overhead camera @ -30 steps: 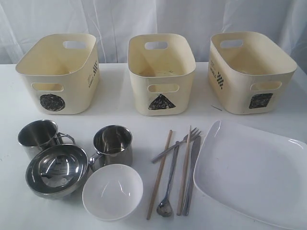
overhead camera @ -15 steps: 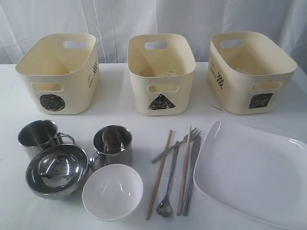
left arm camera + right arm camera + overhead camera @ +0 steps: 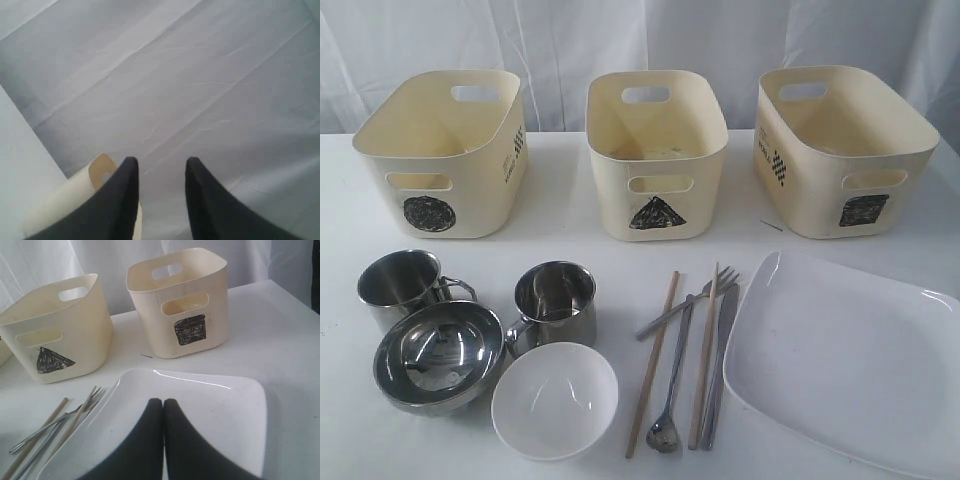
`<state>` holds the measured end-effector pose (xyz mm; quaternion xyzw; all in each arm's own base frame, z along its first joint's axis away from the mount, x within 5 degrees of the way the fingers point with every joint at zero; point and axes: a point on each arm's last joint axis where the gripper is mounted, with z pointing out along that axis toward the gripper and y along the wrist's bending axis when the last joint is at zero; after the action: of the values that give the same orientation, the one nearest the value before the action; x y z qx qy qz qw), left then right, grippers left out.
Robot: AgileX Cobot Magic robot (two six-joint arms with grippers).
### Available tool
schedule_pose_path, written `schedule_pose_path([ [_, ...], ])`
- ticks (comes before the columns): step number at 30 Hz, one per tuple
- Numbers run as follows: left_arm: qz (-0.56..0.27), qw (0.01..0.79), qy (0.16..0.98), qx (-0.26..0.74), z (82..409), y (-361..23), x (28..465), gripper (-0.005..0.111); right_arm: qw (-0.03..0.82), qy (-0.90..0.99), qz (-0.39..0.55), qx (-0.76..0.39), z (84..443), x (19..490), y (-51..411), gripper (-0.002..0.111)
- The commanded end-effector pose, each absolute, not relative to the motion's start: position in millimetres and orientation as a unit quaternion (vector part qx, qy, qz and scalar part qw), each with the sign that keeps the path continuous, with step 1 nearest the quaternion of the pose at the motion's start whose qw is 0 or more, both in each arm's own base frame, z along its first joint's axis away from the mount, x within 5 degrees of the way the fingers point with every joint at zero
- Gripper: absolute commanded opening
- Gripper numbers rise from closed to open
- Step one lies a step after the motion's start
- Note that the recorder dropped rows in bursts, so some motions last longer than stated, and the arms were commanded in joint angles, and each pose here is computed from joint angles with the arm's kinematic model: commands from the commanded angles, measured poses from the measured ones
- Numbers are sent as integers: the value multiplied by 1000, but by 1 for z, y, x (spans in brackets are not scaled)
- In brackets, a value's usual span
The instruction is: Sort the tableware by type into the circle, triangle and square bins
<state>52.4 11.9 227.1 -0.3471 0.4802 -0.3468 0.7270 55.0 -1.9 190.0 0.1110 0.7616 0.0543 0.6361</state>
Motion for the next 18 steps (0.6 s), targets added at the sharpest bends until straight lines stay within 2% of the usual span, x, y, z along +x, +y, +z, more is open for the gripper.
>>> schedule_pose_path([
  [1, -341, 755, 466, -311, 236, 10, 50, 34, 639, 759, 54, 110, 189, 55, -2, 0],
  [7, -334, 759, 491, -267, 237, 3, 50, 0, 639, 759, 54, 110, 189, 55, -2, 0],
  [13, -292, 766, 533, -210, 262, -3, 45, 0, 639, 759, 54, 110, 189, 55, -2, 0],
  [18, -213, 796, 545, -156, 300, -4, 38, 0, 639, 759, 54, 110, 189, 55, -2, 0],
])
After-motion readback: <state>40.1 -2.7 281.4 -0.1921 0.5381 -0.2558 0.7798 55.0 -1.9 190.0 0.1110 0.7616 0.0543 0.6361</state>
